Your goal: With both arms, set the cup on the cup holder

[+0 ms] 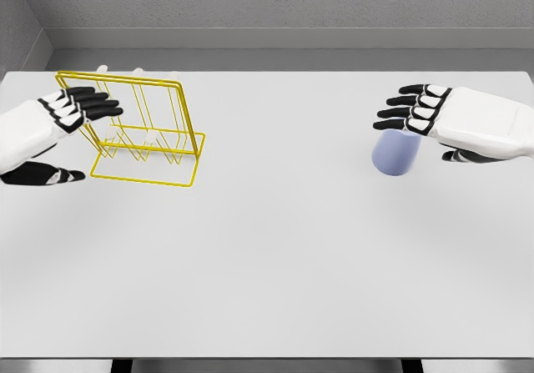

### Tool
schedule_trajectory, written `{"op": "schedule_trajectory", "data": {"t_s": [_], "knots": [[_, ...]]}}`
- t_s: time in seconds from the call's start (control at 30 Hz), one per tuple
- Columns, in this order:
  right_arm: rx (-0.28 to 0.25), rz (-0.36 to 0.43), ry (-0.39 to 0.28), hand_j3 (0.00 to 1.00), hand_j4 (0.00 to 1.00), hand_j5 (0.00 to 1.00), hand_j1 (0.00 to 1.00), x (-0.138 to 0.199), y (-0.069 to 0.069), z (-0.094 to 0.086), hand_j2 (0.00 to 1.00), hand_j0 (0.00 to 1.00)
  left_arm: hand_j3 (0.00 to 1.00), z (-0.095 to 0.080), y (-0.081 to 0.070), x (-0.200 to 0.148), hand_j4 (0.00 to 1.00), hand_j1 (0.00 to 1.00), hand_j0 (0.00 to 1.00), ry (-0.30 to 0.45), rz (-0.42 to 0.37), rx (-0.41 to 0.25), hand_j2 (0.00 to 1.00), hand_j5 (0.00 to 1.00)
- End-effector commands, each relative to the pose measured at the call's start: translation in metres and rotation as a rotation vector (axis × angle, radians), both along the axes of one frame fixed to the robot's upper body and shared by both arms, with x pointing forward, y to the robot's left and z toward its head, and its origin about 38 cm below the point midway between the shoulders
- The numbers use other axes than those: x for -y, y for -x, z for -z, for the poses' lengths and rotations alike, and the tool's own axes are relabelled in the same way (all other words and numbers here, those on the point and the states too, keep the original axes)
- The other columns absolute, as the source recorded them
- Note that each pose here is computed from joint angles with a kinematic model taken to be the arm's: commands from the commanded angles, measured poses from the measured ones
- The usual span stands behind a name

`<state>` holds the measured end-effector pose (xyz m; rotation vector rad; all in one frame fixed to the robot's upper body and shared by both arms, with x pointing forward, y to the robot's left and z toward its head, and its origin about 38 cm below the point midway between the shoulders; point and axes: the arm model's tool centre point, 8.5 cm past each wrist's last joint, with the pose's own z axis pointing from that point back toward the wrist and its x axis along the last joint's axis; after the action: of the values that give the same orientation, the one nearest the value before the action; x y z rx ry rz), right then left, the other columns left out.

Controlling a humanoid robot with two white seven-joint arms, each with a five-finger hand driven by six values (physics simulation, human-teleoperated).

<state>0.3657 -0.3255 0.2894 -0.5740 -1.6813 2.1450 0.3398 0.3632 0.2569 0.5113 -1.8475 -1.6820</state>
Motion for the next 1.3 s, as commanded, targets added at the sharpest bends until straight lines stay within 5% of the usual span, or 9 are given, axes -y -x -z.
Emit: {"op": "schedule_trajectory", "data": {"t_s": [0.0, 0.17, 0.23, 0.3, 0.43, 0.57, 0.8, 0.97, 1.27], "knots": [[-0.001, 0.003, 0.0, 1.0, 1.0, 1.0, 1.0, 0.001, 0.0, -0.001, 1.0, 1.0, 1.0, -0.001, 0.001, 0.001, 1.0, 1.0, 1.0, 0.008, 0.005, -0.001, 1.0, 1.0], [0.003, 0.0, -0.015, 1.0, 1.0, 1.0, 1.0, 0.0, 0.0, -0.003, 1.0, 1.0, 1.0, -0.003, 0.001, 0.005, 1.0, 1.0, 1.0, 0.029, 0.011, 0.009, 1.0, 1.0], [0.053, 0.015, -0.03, 1.0, 1.0, 1.0, 1.0, 0.004, -0.008, -0.026, 1.0, 1.0, 1.0, -0.002, 0.001, 0.005, 1.0, 1.0, 1.0, 0.035, 0.009, 0.008, 1.0, 1.0], [0.08, 0.045, 0.07, 1.0, 1.0, 1.0, 1.0, 0.008, -0.022, -0.052, 1.0, 1.0, 1.0, -0.002, 0.001, 0.006, 1.0, 1.0, 1.0, 0.037, 0.011, 0.009, 1.0, 1.0], [0.028, 0.041, 0.226, 1.0, 1.0, 1.0, 1.0, -0.002, -0.03, -0.051, 1.0, 1.0, 1.0, -0.006, 0.001, 0.013, 1.0, 1.0, 1.0, 0.06, 0.028, 0.028, 1.0, 1.0], [-0.036, 0.119, 0.316, 1.0, 1.0, 1.0, 1.0, 0.011, -0.062, -0.038, 1.0, 1.0, 1.0, -0.006, 0.001, 0.013, 1.0, 1.0, 1.0, 0.058, 0.027, 0.028, 1.0, 1.0], [-0.124, 0.092, 0.388, 1.0, 1.0, 1.0, 1.0, -0.011, -0.085, 0.006, 1.0, 1.0, 1.0, 0.0, 0.0, 0.019, 1.0, 1.0, 1.0, 0.092, 0.032, 0.025, 1.0, 1.0], [-0.152, 0.115, 0.402, 1.0, 1.0, 1.0, 1.0, -0.015, -0.102, 0.024, 1.0, 1.0, 1.0, 0.033, 0.01, 0.036, 1.0, 1.0, 1.0, 0.226, 0.074, -0.141, 1.0, 1.0], [-0.174, 0.121, 0.456, 1.0, 1.0, 1.0, 1.0, -0.023, -0.113, 0.047, 1.0, 1.0, 1.0, 0.092, 0.033, 0.068, 1.0, 1.0, 1.0, 0.364, 0.14, -0.421, 1.0, 1.0]]}}
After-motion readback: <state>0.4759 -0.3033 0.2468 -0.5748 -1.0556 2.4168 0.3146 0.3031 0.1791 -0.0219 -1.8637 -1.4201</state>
